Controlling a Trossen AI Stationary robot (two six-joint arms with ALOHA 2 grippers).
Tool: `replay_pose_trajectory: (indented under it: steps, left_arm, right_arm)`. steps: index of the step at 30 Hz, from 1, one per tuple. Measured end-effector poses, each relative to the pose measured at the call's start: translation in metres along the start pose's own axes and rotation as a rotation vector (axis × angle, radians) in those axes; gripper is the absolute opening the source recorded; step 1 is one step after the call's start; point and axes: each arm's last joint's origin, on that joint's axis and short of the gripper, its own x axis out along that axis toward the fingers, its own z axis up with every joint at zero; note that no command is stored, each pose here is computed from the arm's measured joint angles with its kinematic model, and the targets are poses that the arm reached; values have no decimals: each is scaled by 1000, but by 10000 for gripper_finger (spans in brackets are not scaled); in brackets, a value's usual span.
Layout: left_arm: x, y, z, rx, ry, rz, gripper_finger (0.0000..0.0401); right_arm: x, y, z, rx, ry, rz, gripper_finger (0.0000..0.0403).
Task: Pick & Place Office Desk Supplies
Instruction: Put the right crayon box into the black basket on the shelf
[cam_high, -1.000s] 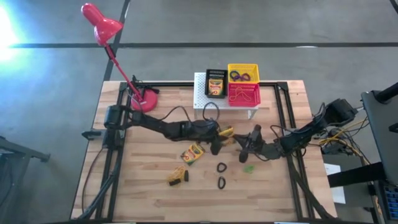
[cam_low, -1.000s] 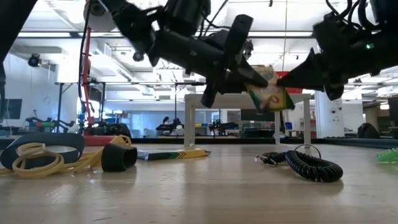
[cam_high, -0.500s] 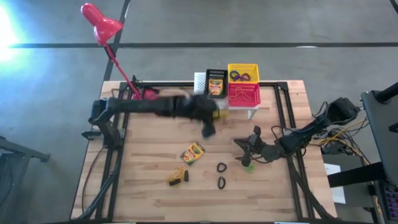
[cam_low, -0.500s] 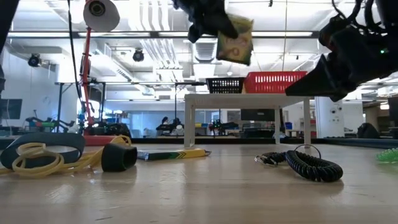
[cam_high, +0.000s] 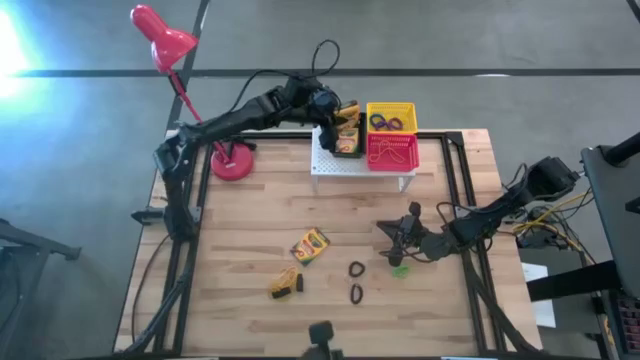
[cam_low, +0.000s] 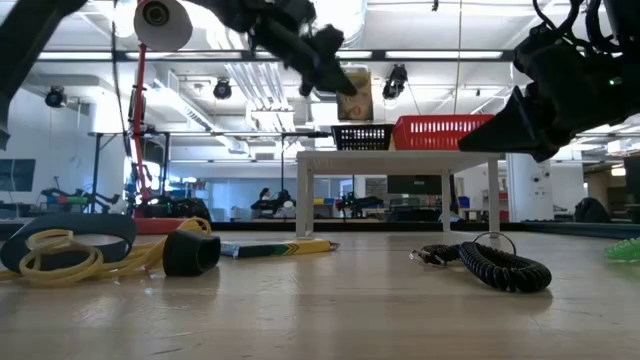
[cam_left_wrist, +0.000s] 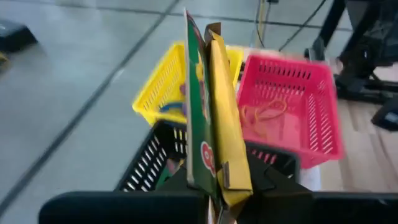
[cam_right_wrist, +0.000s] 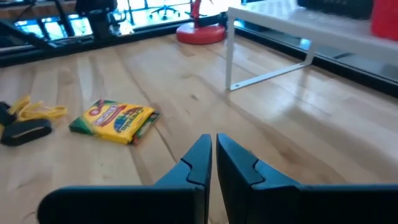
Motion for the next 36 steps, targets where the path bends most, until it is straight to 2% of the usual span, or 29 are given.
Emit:
replay_pose_trajectory:
  steps: [3, 13, 17, 26, 36]
  left_arm:
    - [16, 11, -19, -91, 59, -50, 38]
    - [21, 12, -22, -291, 60, -185, 47]
    - [22, 15, -24, -338, 68, -232, 49]
    - [41, 18, -41, -362, 121, -232, 57]
    - [43, 28, -41, -351, 77, -221, 131]
  right_arm:
    - [0, 0, 1, 7, -14, -16, 23]
    - [0, 0, 2, 17, -22, -13, 22]
    - [0, 0, 2, 13, -23, -15, 22]
    - [0, 0, 2, 4, -21, -17, 22]
    - [1, -1, 2, 5, -25, -32, 22]
